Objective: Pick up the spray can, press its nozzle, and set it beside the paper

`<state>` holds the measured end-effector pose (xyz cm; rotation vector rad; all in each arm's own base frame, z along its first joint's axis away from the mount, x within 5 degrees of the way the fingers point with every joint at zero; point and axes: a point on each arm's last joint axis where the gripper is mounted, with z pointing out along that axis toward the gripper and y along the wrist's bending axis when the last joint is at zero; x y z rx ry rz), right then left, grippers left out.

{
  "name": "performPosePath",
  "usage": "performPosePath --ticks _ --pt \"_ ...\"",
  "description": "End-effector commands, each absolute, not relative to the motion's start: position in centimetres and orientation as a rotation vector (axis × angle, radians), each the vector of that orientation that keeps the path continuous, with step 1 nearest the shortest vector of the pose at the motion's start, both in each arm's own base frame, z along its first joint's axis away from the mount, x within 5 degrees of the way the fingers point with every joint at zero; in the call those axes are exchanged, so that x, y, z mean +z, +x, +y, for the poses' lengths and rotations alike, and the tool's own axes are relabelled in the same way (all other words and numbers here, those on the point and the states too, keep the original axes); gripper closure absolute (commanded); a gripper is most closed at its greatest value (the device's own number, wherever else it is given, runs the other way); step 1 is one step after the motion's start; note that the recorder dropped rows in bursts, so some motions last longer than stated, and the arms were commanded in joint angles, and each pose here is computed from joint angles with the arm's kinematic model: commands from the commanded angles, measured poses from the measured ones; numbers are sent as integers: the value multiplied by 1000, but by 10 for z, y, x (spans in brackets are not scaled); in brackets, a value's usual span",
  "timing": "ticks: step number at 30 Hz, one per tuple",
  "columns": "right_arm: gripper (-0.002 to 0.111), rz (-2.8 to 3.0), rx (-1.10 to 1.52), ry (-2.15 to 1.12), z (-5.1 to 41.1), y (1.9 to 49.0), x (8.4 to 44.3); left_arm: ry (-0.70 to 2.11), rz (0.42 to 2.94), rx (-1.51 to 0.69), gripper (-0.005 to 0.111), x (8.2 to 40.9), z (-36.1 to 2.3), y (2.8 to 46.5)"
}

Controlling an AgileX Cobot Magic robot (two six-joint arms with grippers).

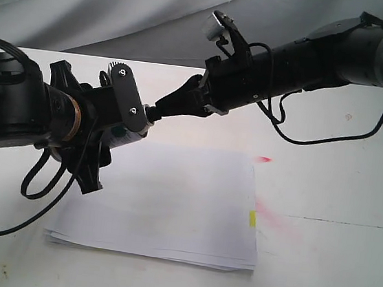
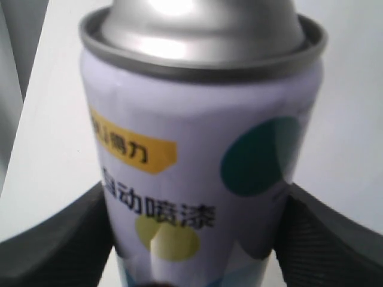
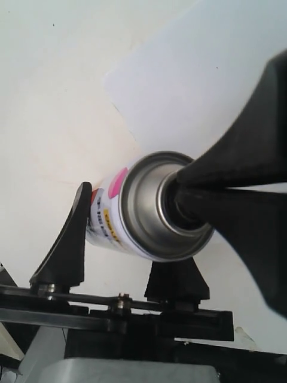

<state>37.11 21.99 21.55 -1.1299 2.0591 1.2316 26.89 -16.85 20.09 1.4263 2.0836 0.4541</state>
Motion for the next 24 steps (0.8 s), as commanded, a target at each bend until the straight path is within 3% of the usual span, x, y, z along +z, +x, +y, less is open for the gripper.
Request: performPosePath --ticks 1,24 --pt "108 2042 1256 -1150 230 366 216 1426 1991 387 107 209 -178 271" --pt "108 2044 1247 -1142 234 365 216 1424 1998 393 107 209 -177 271"
